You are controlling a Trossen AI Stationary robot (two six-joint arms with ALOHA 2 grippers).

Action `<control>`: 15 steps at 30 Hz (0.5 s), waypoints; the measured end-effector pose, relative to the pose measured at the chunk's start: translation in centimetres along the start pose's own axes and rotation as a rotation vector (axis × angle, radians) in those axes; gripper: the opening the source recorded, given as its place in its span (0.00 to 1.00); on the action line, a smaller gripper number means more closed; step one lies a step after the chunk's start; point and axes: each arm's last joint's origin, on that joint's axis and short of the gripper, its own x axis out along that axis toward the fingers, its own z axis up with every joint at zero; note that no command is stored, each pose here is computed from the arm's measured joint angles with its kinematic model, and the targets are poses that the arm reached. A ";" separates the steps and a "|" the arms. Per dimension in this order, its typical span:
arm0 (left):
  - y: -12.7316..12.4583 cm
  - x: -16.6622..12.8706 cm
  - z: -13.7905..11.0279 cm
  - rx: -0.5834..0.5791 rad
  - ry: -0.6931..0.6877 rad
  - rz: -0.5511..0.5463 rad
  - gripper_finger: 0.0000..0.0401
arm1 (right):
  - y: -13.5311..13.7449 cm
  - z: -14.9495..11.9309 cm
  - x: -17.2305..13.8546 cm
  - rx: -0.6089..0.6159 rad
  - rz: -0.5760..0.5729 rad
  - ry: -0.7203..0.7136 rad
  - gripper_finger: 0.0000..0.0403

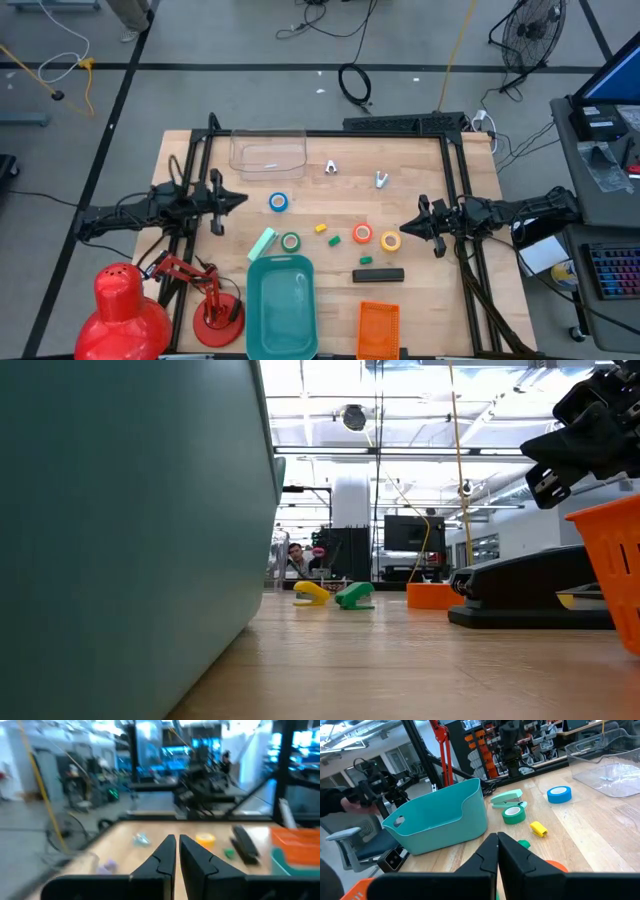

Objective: Pick and place Stapler, Stapler remover, tape
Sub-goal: Put the black stapler into the green bin

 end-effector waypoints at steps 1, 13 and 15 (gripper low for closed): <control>0.1 0.0 0.2 0.005 -0.021 0.019 0.06 | 0.0 0.0 0.0 0.000 0.000 0.000 0.01; 0.2 -0.3 2.4 -0.336 -0.252 -0.009 0.06 | -0.3 0.3 0.0 -0.181 -0.125 -0.054 0.01; 0.3 -0.6 3.3 -0.576 -0.352 -0.049 0.06 | -0.4 0.4 0.0 -0.179 -0.161 -0.069 0.01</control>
